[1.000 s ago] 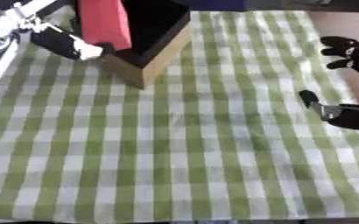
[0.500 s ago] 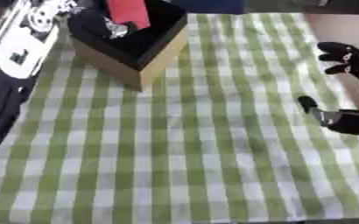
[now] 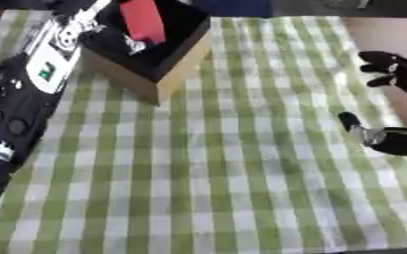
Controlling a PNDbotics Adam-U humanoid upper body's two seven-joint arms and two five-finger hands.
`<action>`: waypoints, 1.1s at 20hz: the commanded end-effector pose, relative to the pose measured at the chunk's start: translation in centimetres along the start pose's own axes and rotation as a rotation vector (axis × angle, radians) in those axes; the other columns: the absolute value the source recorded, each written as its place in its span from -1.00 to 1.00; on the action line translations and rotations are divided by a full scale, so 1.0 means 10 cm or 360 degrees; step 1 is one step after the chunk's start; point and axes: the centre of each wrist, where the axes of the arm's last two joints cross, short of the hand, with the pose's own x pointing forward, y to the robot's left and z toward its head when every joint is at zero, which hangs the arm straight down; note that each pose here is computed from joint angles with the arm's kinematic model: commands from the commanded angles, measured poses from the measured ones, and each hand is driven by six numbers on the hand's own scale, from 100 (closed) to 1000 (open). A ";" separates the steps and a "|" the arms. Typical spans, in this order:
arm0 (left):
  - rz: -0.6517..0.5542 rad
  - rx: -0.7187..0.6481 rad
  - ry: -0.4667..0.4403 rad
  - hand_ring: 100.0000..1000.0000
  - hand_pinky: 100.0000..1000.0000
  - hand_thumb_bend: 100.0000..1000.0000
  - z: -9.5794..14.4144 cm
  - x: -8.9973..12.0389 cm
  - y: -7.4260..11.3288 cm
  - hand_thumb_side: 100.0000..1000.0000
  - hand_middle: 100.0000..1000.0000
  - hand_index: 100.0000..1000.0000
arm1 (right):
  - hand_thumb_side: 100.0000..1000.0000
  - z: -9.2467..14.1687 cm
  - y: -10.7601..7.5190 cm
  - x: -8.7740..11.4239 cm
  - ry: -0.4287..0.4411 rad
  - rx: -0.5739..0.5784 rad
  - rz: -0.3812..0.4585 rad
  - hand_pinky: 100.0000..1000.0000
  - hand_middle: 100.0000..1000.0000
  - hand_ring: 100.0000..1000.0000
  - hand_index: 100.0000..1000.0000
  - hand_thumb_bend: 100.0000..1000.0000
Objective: Pick up objects on the table and place them in the box.
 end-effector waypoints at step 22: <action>-0.0191 0.0191 0.0045 0.82 0.72 0.53 0.02 -0.17 0.25 0.00 0.87 0.86 | -0.75 -0.01 -0.07 0.01 -0.0019 -0.0014 0.0011 0.47 0.82 0.73 0.92 -0.56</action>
